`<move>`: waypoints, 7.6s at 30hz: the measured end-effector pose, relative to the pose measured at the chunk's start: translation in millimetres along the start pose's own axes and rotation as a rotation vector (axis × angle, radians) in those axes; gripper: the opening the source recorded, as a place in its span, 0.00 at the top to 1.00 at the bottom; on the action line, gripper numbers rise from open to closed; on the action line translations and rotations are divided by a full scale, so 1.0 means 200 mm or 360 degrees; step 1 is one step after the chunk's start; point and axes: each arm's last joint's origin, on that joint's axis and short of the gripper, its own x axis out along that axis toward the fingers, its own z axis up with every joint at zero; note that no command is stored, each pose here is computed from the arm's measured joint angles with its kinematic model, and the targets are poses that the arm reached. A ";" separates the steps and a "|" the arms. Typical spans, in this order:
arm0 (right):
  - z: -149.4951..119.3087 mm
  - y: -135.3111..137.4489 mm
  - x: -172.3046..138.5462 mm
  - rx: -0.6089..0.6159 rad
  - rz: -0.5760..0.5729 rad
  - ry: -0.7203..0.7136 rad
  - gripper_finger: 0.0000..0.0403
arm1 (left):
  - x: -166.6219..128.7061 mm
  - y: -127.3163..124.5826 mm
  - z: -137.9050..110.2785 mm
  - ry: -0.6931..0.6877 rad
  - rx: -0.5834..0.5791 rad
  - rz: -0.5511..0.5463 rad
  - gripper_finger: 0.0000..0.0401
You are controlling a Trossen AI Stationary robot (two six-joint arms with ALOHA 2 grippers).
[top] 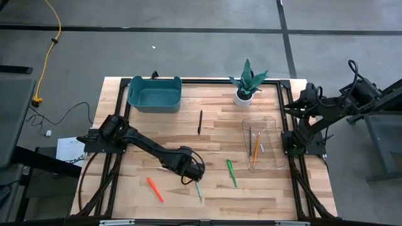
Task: Sort pens & pencils
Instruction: Put the yellow pencil into the transparent bin
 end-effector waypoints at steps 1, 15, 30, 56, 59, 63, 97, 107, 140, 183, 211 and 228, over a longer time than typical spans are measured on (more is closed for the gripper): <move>0.00 0.00 0.00 0.0000 0.0000 0.0000 0.80 | 0.00 0.00 0.00 0.0000 0.0000 0.0002 0.92; 0.00 0.00 0.00 -0.0028 0.0000 0.0000 0.80 | 0.00 0.01 0.01 -0.0052 0.0005 0.0030 0.92; 0.00 0.00 0.00 -0.0046 0.0000 0.0000 0.80 | 0.01 0.02 0.01 -0.0105 -0.0036 0.0029 0.92; 0.00 0.00 0.00 -0.0083 0.0001 0.0000 0.80 | 0.01 0.03 0.00 0.0024 -0.0034 0.0072 0.64; 0.00 0.00 0.00 -0.0083 0.0000 0.0000 0.80 | 0.01 0.01 0.00 -0.0029 -0.0045 -0.0002 0.65; 0.00 0.00 0.00 -0.0083 0.0000 0.0000 0.80 | 0.01 -0.01 0.00 -0.0068 -0.0052 -0.0040 0.67; 0.00 0.00 0.00 -0.0096 0.0001 0.0000 0.80 | 0.10 0.00 0.06 0.0122 -0.0009 0.0117 0.73; 0.00 0.00 0.00 -0.0113 0.0001 0.0000 0.80 | 0.10 0.00 0.05 0.0143 -0.0005 0.0113 0.73; 0.00 0.00 0.00 -0.0112 0.0000 -0.0001 0.80 | 0.14 0.00 0.04 0.0256 0.0066 0.0154 0.77; 0.00 0.00 0.00 -0.0093 0.0000 -0.0001 0.80 | -0.07 -0.15 0.08 0.0053 0.0324 -0.0027 0.94; 0.11 0.09 -0.02 0.0014 0.0426 -0.0248 0.80 | -0.93 -0.35 0.29 -0.0894 0.0866 -0.0422 0.94; 0.33 0.41 0.15 -0.0282 0.0804 -0.0416 0.80 | -1.24 -0.45 0.34 -0.1320 0.1227 -0.0932 0.94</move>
